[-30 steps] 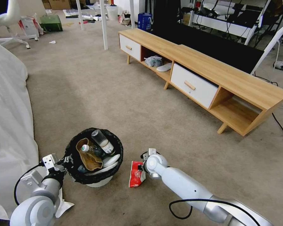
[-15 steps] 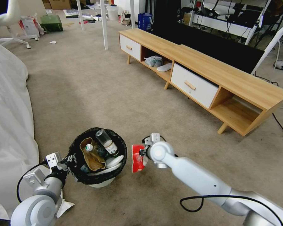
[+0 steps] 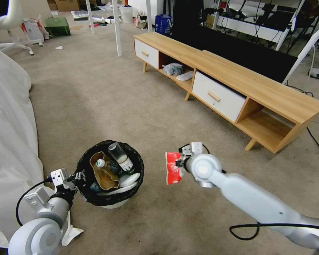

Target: Pick up the trash bin and place the garbage on the floor into it.

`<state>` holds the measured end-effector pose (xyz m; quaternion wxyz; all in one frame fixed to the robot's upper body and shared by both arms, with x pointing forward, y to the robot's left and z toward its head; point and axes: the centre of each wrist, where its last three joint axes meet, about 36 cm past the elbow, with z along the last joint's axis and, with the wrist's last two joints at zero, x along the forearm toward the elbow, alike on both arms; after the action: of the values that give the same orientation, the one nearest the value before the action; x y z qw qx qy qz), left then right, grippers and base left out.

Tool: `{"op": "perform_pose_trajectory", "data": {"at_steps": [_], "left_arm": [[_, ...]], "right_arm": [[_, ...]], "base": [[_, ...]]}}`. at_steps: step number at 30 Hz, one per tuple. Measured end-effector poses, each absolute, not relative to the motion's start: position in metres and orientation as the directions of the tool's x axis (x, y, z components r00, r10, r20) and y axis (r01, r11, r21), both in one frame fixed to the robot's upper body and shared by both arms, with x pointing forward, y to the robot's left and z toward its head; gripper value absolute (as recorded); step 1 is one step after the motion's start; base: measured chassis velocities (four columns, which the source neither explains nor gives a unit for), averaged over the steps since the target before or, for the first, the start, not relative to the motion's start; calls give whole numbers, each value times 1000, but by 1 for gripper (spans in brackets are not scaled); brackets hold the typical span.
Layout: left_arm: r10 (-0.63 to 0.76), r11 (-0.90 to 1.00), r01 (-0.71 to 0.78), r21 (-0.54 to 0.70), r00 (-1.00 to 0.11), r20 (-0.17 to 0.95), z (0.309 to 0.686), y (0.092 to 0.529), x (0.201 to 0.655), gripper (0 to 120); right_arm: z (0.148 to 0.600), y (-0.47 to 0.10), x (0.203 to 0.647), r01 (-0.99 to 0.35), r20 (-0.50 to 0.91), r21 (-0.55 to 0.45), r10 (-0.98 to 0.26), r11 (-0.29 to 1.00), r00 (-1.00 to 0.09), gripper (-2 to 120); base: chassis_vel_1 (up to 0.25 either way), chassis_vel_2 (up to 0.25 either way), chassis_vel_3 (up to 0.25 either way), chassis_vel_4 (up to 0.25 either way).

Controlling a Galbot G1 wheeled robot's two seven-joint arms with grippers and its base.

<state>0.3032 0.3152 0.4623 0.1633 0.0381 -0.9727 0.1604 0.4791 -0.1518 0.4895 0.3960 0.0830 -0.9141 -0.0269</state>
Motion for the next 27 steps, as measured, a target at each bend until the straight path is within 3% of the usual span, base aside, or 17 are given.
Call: {"op": "perform_pose_trajectory", "data": {"at_steps": [14,22,27], "left_arm": [[85,947,-47,-317,-916,392,439,307,311,0],[173,944,31,-328,-894,413,425,282,309,0],[212,935,61,-351,-886,413,423,269,309,0]], "right_arm": [[600,-175,419,-290,541,138,-317,947,-779,0],[613,-184,400,-397,378,41,-382,917,-843,0],[610,-180,395,-438,336,32,-422,899,-842,0]], "base": [[0,0,0,0],[0,0,0,0],[0,0,0,0]]}}
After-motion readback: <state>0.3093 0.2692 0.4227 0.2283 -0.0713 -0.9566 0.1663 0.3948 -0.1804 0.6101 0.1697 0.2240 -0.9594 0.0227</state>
